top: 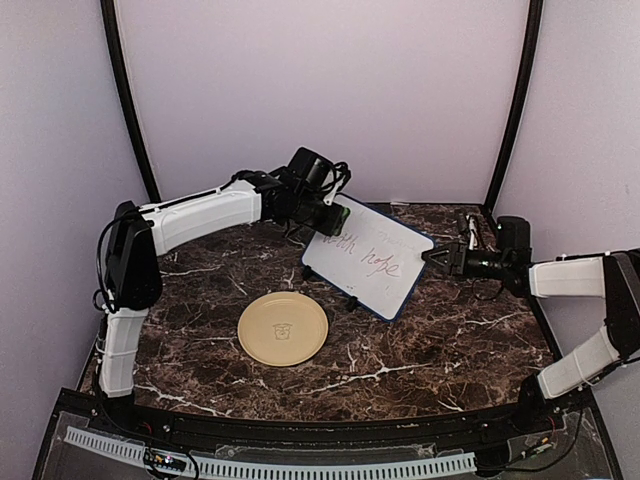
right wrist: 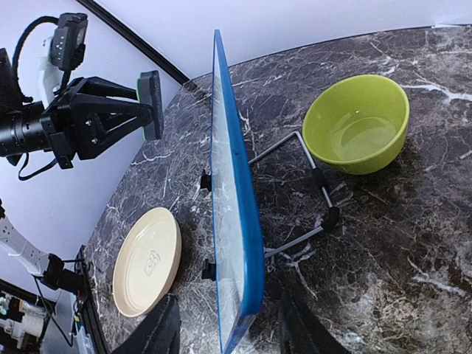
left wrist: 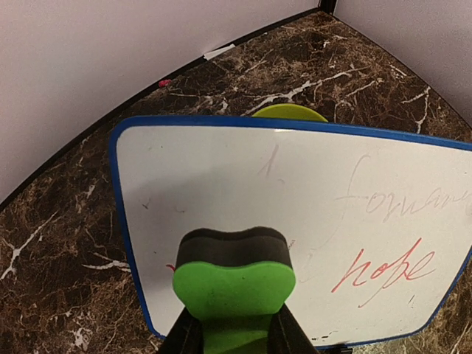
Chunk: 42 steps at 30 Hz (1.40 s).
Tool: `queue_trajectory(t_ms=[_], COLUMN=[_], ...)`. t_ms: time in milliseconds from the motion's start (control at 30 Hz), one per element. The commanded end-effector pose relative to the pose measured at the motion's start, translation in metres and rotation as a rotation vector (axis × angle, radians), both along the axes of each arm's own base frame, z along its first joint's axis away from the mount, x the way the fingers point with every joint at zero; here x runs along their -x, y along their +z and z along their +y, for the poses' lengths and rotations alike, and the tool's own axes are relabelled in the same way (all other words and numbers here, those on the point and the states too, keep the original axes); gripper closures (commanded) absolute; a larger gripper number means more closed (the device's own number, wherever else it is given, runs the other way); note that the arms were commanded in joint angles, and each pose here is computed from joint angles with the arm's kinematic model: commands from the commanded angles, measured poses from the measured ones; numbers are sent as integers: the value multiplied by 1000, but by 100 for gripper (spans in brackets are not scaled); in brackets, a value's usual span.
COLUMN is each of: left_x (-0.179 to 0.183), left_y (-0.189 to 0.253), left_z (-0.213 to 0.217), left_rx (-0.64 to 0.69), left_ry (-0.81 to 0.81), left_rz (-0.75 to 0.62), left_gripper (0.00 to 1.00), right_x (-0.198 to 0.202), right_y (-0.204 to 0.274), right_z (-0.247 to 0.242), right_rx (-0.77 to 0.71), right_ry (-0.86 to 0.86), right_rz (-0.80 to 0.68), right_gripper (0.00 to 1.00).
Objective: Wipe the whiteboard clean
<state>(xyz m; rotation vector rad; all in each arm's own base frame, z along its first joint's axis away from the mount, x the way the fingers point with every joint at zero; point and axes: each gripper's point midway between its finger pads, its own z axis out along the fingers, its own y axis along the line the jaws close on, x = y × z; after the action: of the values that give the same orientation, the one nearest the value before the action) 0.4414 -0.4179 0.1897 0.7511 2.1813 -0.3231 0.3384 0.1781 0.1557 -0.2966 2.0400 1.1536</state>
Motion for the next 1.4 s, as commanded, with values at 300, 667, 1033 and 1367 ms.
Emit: queue_trajectory(t_ms=[300,667,1033,1367], left_x=[-8,-11,-11,-12], left_y=[35,31,32,31], left_z=[21,25,25,28], left_rx=[68,71,74,70], left_ry=[61,64,61,65], left_rz=[-63,-58,-56,-53], left_gripper=[100,100,100,100], right_x=[17,18,10,11], right_y=[-3,-27,-33,-34], right_z=[5,37,44,51], right_rx=[-94,-80,-108,-126], right_ry=[-74,-10,6,55], right_rz=[-5,18,10,18], right_gripper=[49,60,75,100])
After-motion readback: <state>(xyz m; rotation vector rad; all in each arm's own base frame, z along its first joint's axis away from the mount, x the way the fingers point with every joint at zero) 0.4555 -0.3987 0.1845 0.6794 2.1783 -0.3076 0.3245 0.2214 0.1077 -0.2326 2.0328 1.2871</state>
